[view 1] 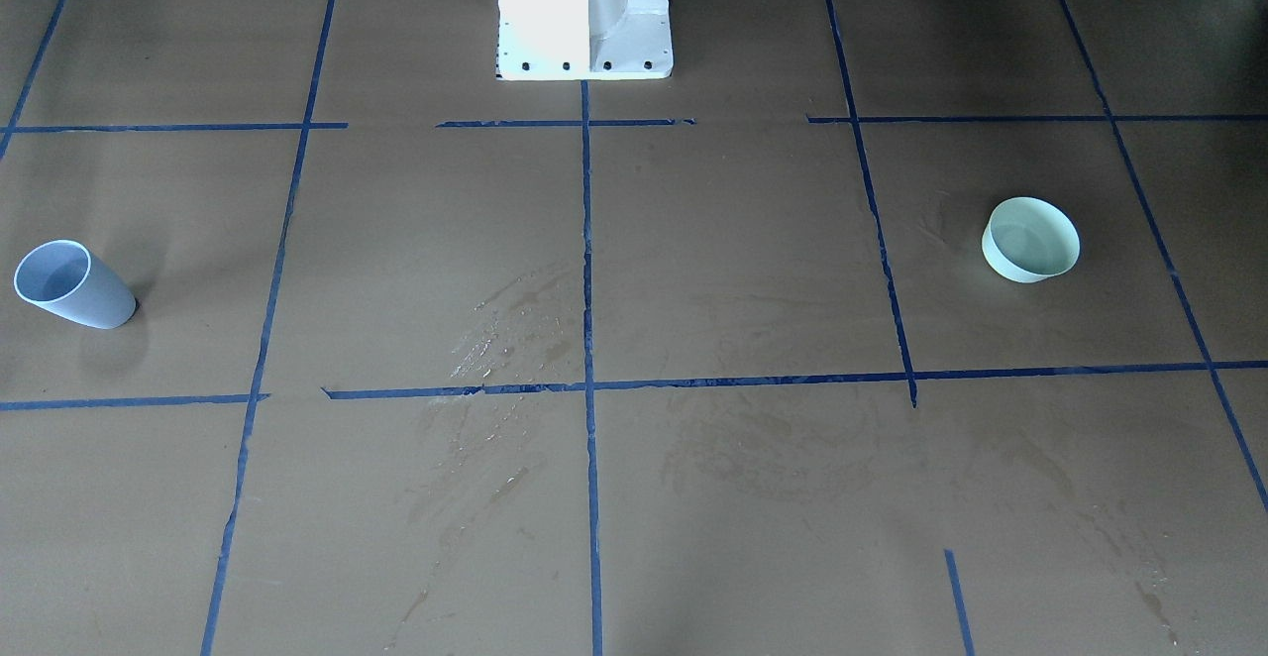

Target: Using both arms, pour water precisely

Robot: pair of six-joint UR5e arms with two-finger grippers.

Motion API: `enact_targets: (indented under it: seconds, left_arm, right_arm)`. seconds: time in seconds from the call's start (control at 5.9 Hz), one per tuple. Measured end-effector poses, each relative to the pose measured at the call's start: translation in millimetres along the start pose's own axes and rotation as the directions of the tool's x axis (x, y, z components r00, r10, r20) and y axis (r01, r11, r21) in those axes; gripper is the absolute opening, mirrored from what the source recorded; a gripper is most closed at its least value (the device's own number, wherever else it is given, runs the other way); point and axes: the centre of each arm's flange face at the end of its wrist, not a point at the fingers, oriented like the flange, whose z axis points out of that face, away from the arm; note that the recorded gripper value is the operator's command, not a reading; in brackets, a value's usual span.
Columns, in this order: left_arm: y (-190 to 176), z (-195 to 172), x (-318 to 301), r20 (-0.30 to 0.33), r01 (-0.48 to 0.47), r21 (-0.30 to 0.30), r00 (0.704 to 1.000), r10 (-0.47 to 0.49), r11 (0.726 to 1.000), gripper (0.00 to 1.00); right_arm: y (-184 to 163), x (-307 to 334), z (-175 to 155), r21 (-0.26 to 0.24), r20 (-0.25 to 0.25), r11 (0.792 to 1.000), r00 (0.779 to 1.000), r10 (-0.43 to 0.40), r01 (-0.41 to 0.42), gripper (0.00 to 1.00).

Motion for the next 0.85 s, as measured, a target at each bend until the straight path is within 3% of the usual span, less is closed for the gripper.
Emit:
enact_targets:
  seconds: [0.34, 0.85]
  left_arm:
    - [-8, 8, 21, -0.009, 0.043, 0.040, 0.999, -0.043, 0.998, 1.00]
    - [11, 89, 89, -0.089, 0.221, 0.072, 0.973, -0.214, 0.973, 1.00]
  right_arm:
    - [-3, -3, 1, 0.008, 0.011, 1.000, 1.000, -0.022, 0.022, 1.00]
    - [-8, -6, 1, 0.010, 0.013, 1.000, 1.000, -0.027, 0.027, 1.00]
